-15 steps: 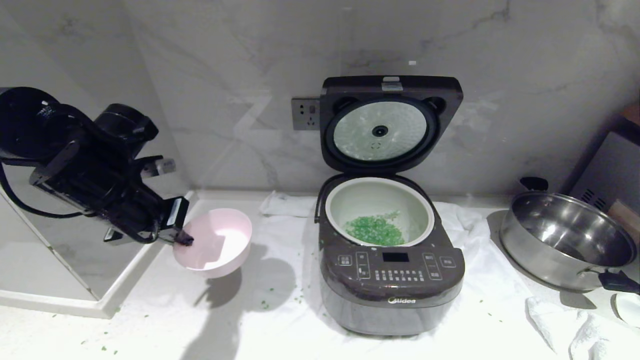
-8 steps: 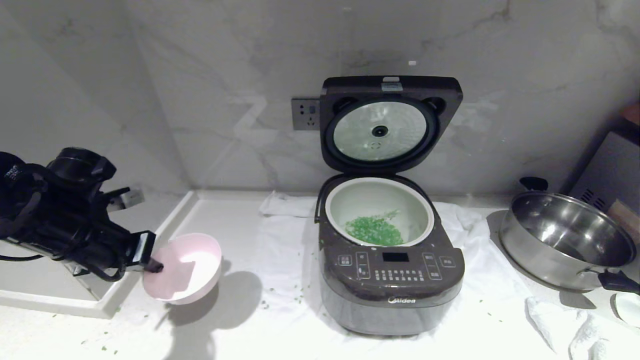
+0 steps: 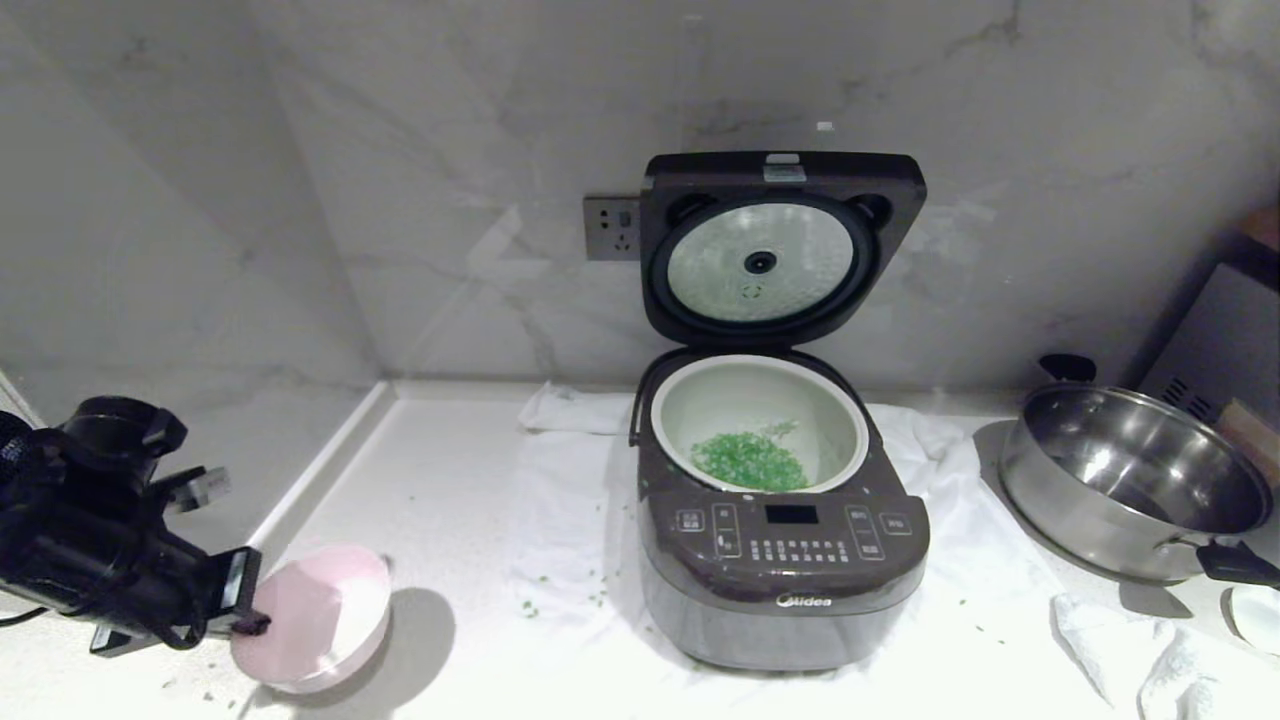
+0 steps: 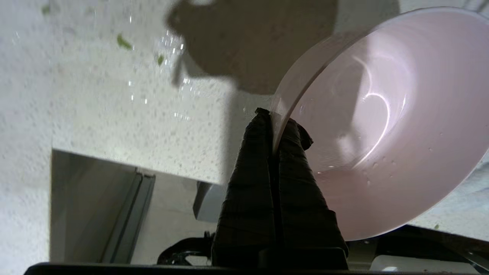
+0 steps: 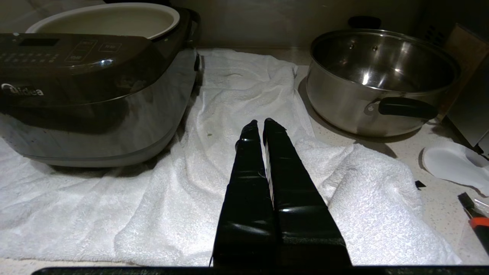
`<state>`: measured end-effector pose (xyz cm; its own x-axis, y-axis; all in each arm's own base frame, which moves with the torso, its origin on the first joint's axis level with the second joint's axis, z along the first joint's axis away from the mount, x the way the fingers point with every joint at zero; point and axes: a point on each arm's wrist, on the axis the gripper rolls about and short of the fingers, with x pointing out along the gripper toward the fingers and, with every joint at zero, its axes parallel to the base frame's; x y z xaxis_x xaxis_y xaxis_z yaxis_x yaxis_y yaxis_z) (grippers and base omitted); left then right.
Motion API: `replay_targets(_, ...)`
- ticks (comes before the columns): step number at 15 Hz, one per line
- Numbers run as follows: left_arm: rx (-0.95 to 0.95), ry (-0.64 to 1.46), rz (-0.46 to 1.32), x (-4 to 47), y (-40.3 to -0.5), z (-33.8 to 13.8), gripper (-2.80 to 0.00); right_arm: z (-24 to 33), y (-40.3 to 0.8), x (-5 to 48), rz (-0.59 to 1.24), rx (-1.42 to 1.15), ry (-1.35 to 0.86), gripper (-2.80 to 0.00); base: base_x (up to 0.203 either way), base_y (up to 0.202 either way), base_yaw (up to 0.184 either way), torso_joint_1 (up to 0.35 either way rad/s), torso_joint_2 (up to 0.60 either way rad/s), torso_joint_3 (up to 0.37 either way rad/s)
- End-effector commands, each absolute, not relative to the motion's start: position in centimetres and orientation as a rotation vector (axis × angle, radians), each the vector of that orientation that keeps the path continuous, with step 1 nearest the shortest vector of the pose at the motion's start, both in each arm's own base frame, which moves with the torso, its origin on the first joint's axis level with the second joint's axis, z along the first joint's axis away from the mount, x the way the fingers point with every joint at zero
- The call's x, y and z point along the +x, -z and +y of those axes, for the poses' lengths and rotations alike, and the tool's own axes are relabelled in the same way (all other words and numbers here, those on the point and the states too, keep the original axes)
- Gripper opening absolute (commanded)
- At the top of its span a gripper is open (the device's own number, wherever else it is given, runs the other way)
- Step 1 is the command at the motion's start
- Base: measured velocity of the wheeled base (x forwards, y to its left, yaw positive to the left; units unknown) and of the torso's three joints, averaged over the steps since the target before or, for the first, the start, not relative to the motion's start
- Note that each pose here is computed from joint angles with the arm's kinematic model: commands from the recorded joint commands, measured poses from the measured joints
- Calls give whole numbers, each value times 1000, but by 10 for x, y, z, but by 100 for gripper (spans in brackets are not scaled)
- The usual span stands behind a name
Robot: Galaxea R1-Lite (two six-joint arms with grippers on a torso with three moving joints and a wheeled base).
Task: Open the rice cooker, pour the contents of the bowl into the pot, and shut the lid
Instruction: Place the bowl on the table
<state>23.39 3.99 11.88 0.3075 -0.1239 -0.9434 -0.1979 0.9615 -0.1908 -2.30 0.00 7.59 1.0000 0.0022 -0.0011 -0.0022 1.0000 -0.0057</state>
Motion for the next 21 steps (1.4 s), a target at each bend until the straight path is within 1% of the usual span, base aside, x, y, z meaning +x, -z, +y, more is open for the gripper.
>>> replay_targets(1,-343,-110,1323,224,-102,52,-280,0,-76,-23,3,-6,-3,-280,0,0,0,0,0,0)
replay_targets(3,-364,-139,1301,226,-93,63,-280,0,-76,-23,2,-6,-3,-280,0,0,0,0,0,0)
replay_targets(5,-378,-164,1300,235,-75,73,-280,0,-76,-23,2,-6,-3,-280,0,0,0,0,0,0)
replay_targets(7,-380,-191,1275,235,-67,90,-280,0,-76,-23,3,-6,-3,-280,0,0,0,0,0,0)
replay_targets(10,-370,-199,1280,239,-55,92,-280,0,-76,-23,3,-6,-3,-280,0,0,0,0,0,0)
replay_targets(14,-308,-302,1310,245,-34,100,-280,0,-76,-23,2,-6,-3,-280,0,0,0,0,0,0)
replay_targets(18,-340,-332,1304,243,-31,111,-280,0,-76,-23,2,-6,-3,-280,0,0,0,0,0,0)
replay_targets(21,-342,-330,1298,242,-33,111,-280,0,-76,-23,2,-6,-3,-280,0,0,0,0,0,0)
